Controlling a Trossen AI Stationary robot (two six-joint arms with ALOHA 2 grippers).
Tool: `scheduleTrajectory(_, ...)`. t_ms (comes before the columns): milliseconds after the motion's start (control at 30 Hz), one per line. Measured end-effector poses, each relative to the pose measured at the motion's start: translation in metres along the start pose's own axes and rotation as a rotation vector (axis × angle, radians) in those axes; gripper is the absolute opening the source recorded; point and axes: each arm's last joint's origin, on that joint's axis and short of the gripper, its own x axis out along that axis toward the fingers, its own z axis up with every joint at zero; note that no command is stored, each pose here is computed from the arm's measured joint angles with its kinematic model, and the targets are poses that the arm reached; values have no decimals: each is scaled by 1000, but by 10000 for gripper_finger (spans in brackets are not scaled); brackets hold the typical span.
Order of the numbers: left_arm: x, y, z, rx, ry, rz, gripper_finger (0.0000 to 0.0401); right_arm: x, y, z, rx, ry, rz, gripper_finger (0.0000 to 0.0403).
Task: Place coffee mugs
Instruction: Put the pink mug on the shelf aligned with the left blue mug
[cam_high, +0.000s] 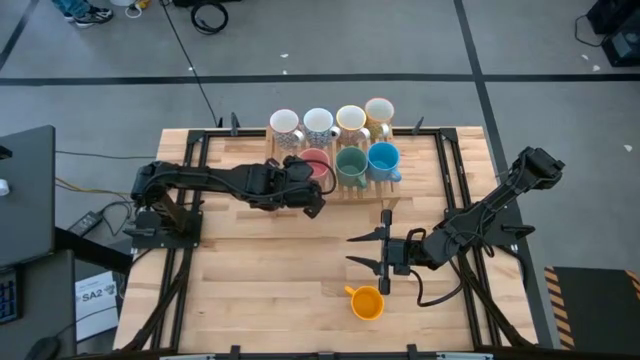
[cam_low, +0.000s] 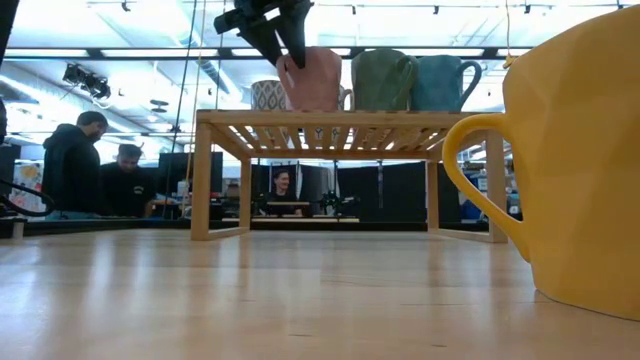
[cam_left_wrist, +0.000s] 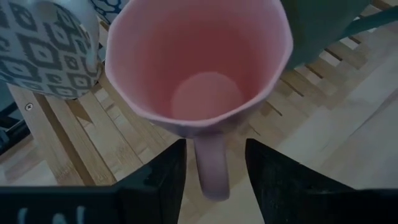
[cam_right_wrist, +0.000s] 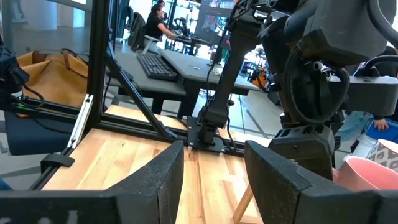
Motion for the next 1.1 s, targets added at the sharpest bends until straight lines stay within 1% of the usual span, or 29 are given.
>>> scheduleTrajectory(333, -11, 6, 5, -29, -27, -30, 172, 0, 0, 0, 0, 0, 0, 175)
scheduleTrajectory(633, -17, 6, 9, -60, -22, -106, 172, 0, 0, -1, -1, 5, 1, 175)
scheduleTrajectory(800, -19, 6, 10, -43, -37, -121, 172, 0, 0, -1, -2, 5, 1, 175)
scheduleTrajectory(900, -23, 7, 10, -42, -45, -133, 172, 0, 0, -1, -2, 6, 2, 175)
scheduleTrajectory(1100, -46, 18, 10, -47, -71, -172, 172, 0, 0, -1, -5, 10, 2, 175)
